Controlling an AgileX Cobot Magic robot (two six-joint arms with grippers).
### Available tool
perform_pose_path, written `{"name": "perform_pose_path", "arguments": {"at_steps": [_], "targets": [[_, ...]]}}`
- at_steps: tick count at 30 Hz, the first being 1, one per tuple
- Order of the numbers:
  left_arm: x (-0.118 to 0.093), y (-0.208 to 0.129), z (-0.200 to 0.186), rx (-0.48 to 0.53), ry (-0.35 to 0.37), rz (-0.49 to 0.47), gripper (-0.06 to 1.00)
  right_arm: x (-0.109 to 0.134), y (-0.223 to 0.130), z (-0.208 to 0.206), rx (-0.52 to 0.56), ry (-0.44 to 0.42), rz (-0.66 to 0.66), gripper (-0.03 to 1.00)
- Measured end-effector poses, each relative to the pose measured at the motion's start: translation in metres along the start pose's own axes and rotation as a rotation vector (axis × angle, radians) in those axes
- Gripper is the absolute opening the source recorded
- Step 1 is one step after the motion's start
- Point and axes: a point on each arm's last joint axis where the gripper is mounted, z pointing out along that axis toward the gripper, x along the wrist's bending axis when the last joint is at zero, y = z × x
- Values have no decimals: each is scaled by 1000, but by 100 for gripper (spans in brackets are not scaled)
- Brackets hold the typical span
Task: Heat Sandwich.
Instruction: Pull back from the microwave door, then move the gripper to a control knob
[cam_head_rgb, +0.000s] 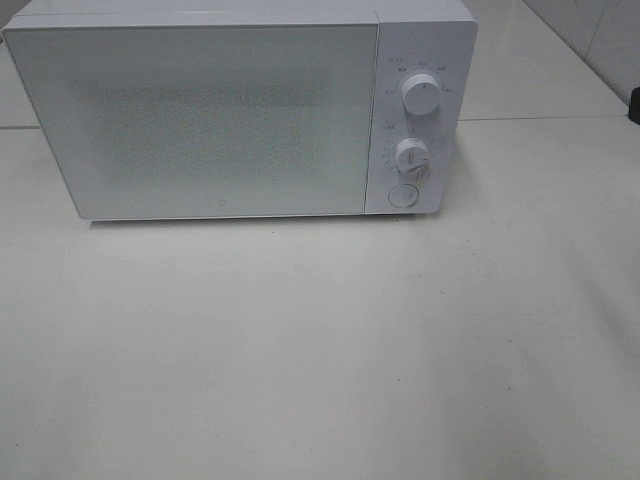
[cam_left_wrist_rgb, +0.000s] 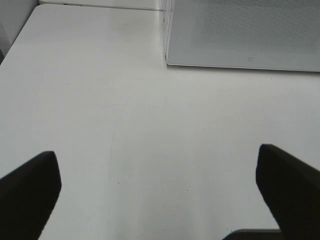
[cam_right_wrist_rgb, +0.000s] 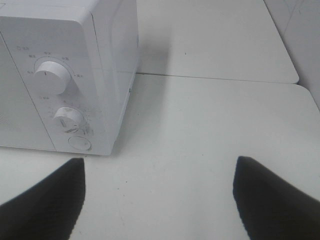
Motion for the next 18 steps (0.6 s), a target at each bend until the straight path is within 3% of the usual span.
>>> {"name": "perform_pose_path", "arguments": {"at_steps": [6,18], "targets": [[0,0,0,0,0,0,99,2,2,23,-75,18,-2,77],[0,0,0,0,0,0,99,6,-37,59,-169,19,-11,77]]}}
